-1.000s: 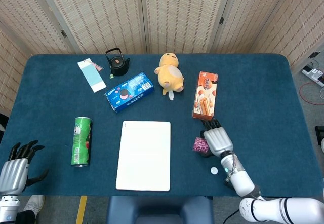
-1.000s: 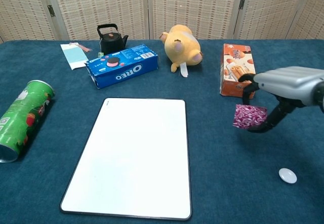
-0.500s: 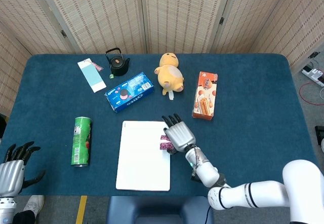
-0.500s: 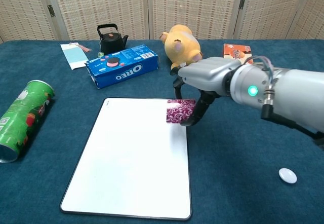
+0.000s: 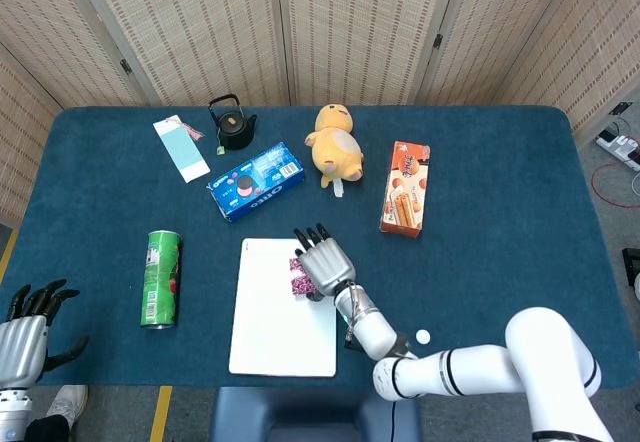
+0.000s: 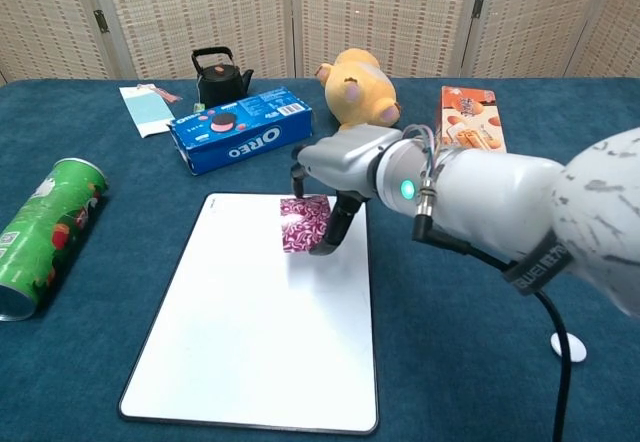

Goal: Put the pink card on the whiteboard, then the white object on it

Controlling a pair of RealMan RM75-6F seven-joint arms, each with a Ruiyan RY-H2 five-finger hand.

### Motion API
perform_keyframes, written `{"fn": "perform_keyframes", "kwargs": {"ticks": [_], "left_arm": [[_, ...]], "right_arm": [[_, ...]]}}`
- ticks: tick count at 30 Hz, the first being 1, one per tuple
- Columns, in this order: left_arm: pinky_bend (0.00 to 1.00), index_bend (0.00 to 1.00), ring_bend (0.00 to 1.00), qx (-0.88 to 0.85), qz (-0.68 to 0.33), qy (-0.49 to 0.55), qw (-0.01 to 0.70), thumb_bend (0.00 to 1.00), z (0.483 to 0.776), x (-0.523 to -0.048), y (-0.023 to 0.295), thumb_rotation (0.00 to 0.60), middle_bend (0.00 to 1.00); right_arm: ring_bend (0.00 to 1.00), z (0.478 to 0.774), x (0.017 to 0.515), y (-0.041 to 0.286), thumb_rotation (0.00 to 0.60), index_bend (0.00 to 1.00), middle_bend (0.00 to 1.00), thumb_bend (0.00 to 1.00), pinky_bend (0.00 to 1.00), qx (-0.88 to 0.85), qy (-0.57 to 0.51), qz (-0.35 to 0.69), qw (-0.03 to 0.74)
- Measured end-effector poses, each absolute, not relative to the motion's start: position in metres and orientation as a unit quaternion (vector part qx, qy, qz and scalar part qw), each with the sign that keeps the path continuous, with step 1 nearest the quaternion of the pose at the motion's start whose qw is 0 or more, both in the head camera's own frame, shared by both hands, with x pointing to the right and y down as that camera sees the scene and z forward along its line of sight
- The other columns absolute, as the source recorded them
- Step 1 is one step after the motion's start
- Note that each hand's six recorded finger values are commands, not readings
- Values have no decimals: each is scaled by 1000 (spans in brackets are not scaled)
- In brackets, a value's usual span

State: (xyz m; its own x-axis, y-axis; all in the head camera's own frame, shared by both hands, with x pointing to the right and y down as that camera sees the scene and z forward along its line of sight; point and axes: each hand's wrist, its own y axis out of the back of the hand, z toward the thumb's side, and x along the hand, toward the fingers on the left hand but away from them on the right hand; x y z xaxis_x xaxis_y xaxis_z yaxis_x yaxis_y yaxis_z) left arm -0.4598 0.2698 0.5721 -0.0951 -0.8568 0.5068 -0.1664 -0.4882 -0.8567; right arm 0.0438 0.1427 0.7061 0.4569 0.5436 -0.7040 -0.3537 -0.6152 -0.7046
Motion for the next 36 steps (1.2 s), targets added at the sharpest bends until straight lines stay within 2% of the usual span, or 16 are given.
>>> {"fn": "perform_keyframes", "kwargs": {"ticks": [7,13,17,25,29,36], "left_arm": [[0,276,180,-610,-609,419,284,296,572,-459,269,600,169],[0,276,180,-610,-608,420,285,297,571,-458,268,600,169],[0,276,180,-611,-607,420,286,296,571,-457,267,600,169],[0,276,181,-616,-601,415,295,296,568,-447,262,600,169],[0,276,181,-618,-598,412,300,297,567,-441,259,600,169],[0,275,181,-621,-594,410,306,296,564,-434,257,600,169]], "right_arm": [[0,706,41,142,427,67,0,254,0,-735,-60,517,434],[0,694,55,139,431,65,0,254,0,-745,-73,510,424],[0,677,79,139,436,111,1,254,0,-749,-80,497,430],[27,652,139,148,443,305,65,254,0,-752,-85,474,450],[52,645,170,161,444,371,102,255,0,-759,-84,455,458],[64,640,223,198,442,411,128,255,0,-769,-73,428,470]]}}
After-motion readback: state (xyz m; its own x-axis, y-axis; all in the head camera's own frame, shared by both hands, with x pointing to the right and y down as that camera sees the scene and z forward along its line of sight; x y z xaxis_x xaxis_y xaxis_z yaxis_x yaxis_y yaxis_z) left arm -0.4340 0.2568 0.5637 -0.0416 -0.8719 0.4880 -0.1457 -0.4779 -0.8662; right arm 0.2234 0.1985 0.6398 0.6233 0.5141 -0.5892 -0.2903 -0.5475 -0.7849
